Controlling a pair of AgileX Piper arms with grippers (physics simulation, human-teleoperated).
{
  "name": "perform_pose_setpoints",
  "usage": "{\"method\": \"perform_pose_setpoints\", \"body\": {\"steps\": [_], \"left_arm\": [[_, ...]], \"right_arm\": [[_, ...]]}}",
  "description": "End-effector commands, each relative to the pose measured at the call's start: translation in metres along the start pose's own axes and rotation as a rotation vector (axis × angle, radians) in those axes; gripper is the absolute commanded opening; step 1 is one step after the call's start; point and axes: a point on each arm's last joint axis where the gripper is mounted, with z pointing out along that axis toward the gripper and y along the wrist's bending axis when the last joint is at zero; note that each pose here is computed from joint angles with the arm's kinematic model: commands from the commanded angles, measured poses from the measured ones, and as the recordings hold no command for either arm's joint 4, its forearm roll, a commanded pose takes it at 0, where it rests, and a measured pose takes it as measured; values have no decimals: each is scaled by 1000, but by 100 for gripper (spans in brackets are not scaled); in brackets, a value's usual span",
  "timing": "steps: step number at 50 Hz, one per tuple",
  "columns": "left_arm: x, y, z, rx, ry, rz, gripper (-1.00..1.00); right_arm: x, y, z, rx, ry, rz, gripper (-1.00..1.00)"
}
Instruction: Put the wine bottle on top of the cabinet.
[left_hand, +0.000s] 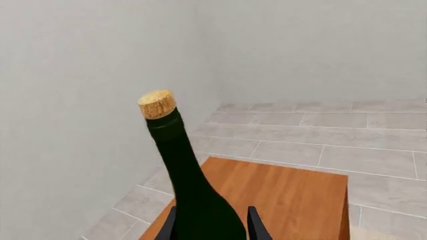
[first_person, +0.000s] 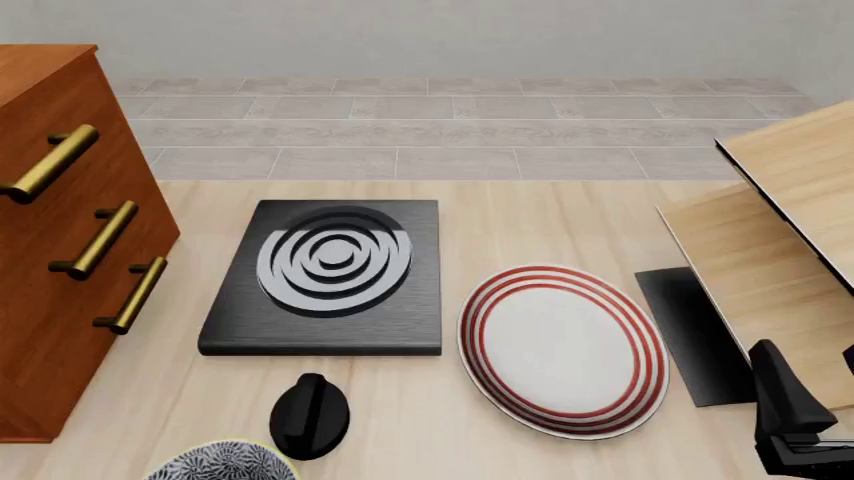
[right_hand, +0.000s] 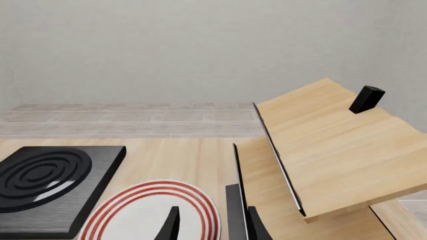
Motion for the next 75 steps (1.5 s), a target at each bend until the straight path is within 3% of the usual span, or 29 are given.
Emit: {"method": "perform_pose_setpoints", "body": {"steps": [1,11,47,63,75], "left_arm": [[-15,1,-12,9,-13,9,100],[-42,9,-30,-1,-50,-12,100],[-76,20,-74,-12,-89,-79,100],[-97,17,-133,44,-128,-150,100],[-89,10,-190,124,-137,-211,100]], "right_arm": [[0,0,0,0,0,0,100],[0,0,0,0,0,0,100],[0,0,0,0,0,0,100],[0,0,0,0,0,0,100],[0,0,0,0,0,0,100]]}}
